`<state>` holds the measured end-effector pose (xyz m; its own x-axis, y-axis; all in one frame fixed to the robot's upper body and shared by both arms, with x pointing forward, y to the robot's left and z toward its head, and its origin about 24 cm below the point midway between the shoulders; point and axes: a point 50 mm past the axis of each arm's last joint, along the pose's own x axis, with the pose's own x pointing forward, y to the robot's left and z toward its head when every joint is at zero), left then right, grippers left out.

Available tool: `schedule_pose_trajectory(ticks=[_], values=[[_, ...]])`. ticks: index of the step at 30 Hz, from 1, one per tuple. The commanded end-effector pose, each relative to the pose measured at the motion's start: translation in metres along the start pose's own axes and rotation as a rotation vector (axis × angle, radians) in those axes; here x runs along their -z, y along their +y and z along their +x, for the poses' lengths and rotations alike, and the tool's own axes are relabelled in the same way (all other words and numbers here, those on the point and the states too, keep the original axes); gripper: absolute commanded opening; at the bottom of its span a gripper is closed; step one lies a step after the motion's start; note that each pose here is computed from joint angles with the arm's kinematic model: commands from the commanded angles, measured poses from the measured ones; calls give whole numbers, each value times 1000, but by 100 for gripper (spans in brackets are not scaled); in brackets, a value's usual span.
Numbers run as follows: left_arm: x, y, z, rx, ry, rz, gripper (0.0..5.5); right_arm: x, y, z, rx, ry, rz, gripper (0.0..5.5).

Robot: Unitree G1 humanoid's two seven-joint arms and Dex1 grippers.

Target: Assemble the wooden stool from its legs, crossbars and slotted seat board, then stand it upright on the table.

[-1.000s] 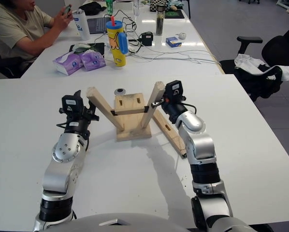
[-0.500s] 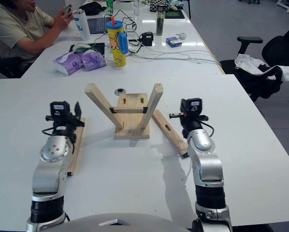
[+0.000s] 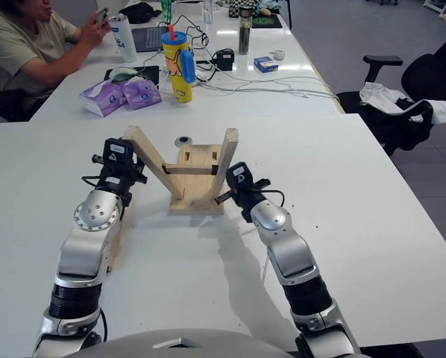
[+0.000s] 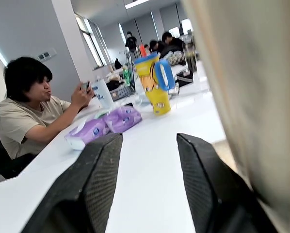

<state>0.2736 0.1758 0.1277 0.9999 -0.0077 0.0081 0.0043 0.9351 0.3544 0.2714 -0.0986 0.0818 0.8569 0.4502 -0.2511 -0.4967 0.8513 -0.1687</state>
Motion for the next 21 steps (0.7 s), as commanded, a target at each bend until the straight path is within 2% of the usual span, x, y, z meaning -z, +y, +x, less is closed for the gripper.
schedule_pose_trajectory(ticks=[1, 4, 7, 10, 16, 21], values=[[27, 41, -5, -92, 107, 54, 209, 3, -36, -1, 99, -4, 6, 0], [47, 55, -10, 18, 190, 109, 209, -8, -48, 7, 115, -65, 32, 0], [55, 51, -16, 341, 216, 167, 209, -26, -52, 16, 74, -168, 33, 0], [47, 52, -25, 649, 199, 158, 209, -42, -48, 26, -21, -254, 2, 0], [31, 62, -52, 1068, 341, 107, 209, -37, -3, 22, -473, -249, -155, 0], [29, 40, -80, 1302, 484, 62, 209, -37, 40, 19, -705, -258, -228, 0]])
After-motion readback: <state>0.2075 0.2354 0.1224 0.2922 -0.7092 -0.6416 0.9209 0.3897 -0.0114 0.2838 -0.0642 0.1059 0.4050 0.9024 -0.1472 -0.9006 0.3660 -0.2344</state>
